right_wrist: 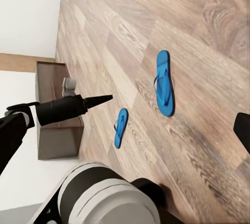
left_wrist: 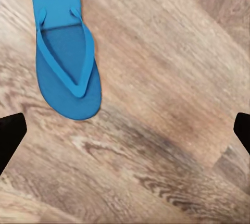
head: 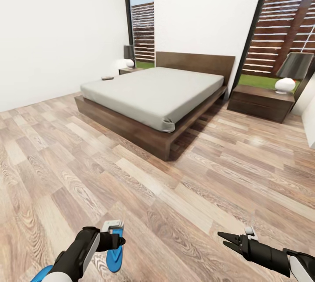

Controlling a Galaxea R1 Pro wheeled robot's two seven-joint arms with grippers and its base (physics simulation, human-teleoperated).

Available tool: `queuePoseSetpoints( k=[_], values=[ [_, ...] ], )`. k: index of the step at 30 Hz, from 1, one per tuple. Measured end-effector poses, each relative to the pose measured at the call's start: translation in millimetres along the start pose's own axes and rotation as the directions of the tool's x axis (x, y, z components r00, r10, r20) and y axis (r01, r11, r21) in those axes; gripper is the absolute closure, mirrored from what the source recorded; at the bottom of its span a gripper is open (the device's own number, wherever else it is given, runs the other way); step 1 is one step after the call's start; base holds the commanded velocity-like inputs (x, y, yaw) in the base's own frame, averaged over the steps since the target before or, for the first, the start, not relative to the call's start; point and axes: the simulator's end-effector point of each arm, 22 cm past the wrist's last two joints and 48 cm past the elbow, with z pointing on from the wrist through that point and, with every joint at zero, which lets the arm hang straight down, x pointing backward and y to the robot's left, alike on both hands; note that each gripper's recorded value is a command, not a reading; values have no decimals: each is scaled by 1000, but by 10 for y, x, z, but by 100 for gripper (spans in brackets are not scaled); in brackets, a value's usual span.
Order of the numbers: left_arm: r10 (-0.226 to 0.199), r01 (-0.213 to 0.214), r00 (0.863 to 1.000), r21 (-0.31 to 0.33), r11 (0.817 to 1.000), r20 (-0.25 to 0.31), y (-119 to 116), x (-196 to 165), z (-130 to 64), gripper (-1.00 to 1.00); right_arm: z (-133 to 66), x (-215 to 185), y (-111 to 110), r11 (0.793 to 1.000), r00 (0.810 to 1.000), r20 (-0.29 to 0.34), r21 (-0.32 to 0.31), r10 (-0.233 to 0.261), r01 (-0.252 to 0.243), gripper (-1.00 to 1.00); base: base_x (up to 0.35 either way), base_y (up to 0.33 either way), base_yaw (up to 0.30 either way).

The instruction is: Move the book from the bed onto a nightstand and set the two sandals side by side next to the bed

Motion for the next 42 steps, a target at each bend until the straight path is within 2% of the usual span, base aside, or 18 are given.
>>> queuePoseSetpoints(
  k=[2, 5, 8, 16, 42],
  values=[
    [-21, 21, 1000, -3, 1000, -1, 56, 15, 21, -100, 11, 15, -30, 1000, 1000, -3, 3, 7, -7, -100, 0, 0, 0],
    [-36, 36, 999, -7, 999, 26, 103, -45, 12, -100, 15, 15, -29, 1000, 1000, -3, 3, 7, -7, -100, 0, 0, 0],
    [-38, 39, 998, -25, 999, 50, 150, -91, 10, -100, 15, 17, -30, 1000, 1000, -3, 3, 7, -7, -100, 0, 0, 0],
    [-37, 41, 998, -77, 996, 59, 245, -108, 7, -100, 12, 13, -29, 1000, 1000, -3, 3, 6, -6, -100, 0, 0, 0],
    [-37, 42, 998, -79, 996, 60, 248, -109, 7, -100, 16, 11, -22, 1000, 1000, -2, 1, 4, -4, -100, 0, 0, 0]
  ],
)
